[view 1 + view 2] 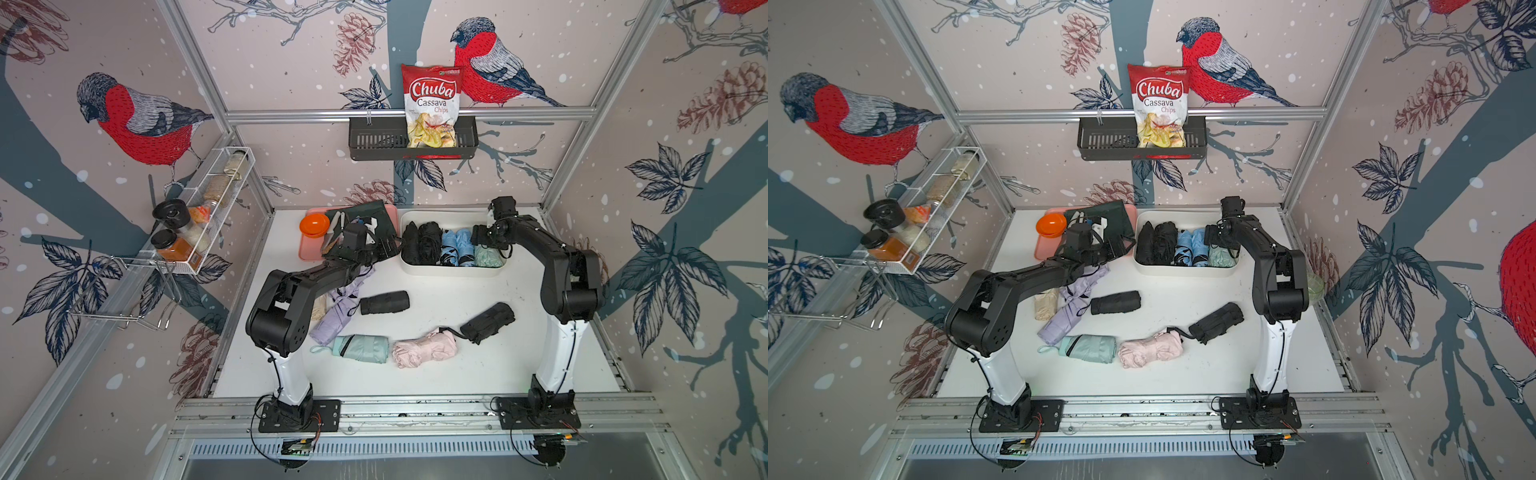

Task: Put the umbrella into the storage box
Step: Place the umbrella in the storage box.

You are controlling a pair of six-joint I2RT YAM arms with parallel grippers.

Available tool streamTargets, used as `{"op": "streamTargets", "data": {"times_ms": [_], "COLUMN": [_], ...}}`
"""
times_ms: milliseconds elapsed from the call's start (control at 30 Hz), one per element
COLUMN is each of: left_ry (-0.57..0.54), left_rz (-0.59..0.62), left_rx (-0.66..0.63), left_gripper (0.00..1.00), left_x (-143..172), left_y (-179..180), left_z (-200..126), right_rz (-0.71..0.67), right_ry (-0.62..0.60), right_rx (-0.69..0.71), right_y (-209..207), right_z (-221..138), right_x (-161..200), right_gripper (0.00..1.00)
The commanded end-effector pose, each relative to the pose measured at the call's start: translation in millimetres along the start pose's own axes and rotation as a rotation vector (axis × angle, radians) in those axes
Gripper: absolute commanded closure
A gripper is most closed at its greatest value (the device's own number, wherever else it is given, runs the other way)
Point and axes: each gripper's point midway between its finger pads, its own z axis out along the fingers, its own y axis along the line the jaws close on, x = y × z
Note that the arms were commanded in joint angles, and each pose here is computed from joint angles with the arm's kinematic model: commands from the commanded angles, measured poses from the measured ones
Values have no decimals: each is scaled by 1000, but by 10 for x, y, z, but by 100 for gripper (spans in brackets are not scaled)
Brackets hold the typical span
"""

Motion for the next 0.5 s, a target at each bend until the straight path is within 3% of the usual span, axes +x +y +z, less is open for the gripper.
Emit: {"op": "streamTargets", "data": {"times_ms": [0, 133, 333, 467], "left_ry": [-10, -10, -5, -8], "left_rz": [17, 16, 12, 14], "left_rx": [14, 11, 3, 2], "left_gripper": [1, 1, 1, 1], "left_x": [-37, -40, -26, -31], "left_y": [-54, -49, -27, -35], "left_z": [14, 21, 25, 7], "right_rz": [18, 32, 60, 63], "right_ry": [-9, 2, 23, 28], "right_rx": [-15, -16, -38, -125], "right_y": [31, 18, 15, 171], "right_z": [-60, -42, 26, 41], "right_x": [-25, 40, 155, 198], "right_gripper": [22, 28, 28, 31]}}
